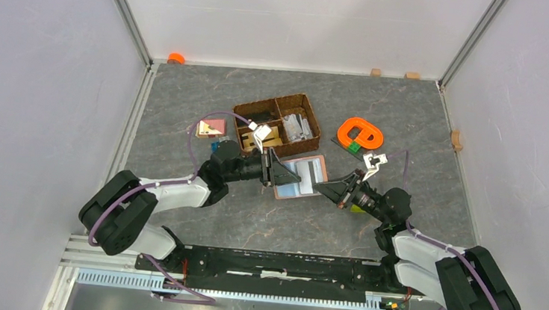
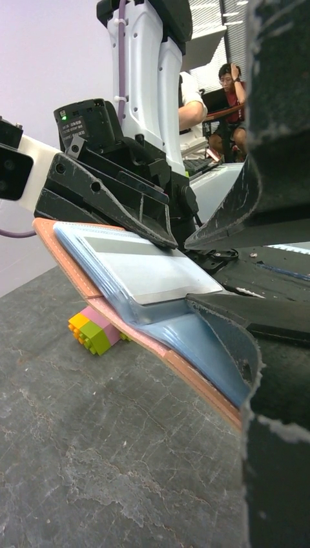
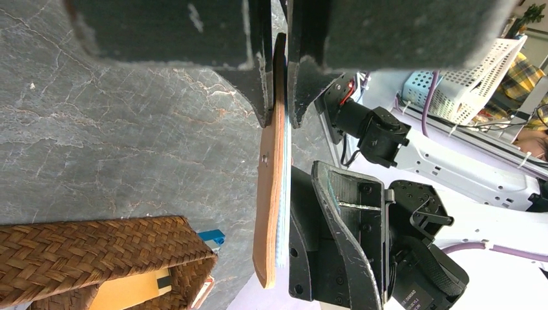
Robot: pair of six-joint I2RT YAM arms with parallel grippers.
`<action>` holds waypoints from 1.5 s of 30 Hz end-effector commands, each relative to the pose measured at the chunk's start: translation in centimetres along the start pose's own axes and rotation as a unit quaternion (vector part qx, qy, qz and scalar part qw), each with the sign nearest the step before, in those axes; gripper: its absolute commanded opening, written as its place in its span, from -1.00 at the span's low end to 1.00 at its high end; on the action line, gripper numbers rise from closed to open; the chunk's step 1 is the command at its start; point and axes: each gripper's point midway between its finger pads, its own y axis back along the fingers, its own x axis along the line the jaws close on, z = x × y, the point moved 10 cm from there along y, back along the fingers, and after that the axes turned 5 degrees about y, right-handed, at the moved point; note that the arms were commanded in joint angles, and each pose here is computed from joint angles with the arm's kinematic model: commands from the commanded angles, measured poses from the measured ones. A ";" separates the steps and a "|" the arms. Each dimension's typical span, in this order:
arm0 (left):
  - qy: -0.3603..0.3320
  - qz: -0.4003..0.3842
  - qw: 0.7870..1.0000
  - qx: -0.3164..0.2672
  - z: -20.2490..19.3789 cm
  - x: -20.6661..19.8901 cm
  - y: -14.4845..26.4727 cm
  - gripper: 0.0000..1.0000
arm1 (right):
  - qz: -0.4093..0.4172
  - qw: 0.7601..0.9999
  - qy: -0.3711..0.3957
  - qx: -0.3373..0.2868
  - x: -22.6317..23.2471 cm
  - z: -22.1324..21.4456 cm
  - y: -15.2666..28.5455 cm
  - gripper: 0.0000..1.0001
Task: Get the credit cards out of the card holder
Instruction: Remove the credit card from the card holder.
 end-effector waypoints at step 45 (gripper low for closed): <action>-0.046 -0.033 0.998 -0.024 0.8 -2.0 0.8 -0.95 | 0.039 0.998 0.038 0.033 0.4 0.5 -2.3 -0.80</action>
